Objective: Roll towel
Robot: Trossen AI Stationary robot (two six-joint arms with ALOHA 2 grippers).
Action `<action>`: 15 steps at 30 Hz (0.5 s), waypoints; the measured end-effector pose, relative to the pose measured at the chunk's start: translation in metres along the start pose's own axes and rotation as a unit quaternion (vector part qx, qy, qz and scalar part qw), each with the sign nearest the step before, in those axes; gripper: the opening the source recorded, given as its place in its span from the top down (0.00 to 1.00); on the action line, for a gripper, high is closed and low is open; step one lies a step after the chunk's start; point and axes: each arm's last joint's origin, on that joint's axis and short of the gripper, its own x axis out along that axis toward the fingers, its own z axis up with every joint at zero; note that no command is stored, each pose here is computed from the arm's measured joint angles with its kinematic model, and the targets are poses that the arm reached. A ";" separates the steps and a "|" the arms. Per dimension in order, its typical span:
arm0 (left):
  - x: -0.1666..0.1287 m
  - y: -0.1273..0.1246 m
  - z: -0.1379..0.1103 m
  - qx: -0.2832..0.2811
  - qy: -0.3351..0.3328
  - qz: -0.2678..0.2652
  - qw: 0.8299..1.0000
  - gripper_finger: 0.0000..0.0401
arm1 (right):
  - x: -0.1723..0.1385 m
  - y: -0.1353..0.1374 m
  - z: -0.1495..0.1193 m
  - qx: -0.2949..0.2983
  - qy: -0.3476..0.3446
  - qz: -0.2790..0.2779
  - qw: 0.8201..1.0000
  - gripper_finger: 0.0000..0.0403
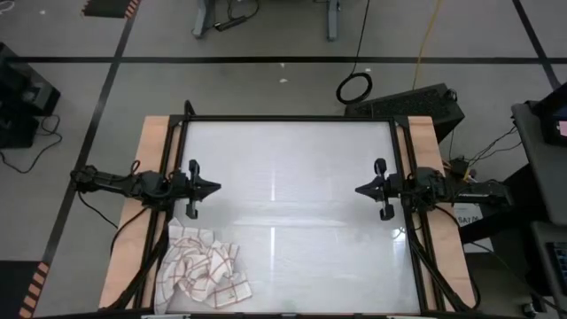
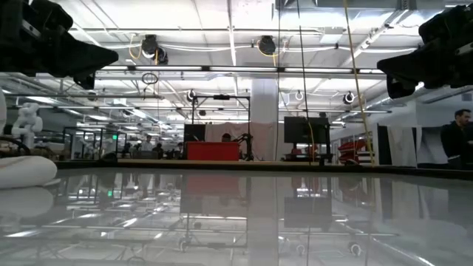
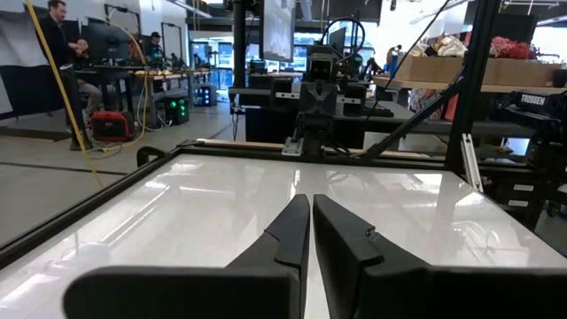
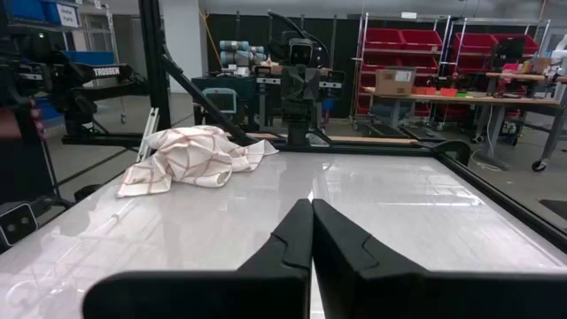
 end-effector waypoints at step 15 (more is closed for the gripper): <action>0.000 0.000 0.000 0.002 0.000 0.002 1.000 0.93 | 0.000 0.000 0.000 0.000 0.000 0.000 1.000 1.00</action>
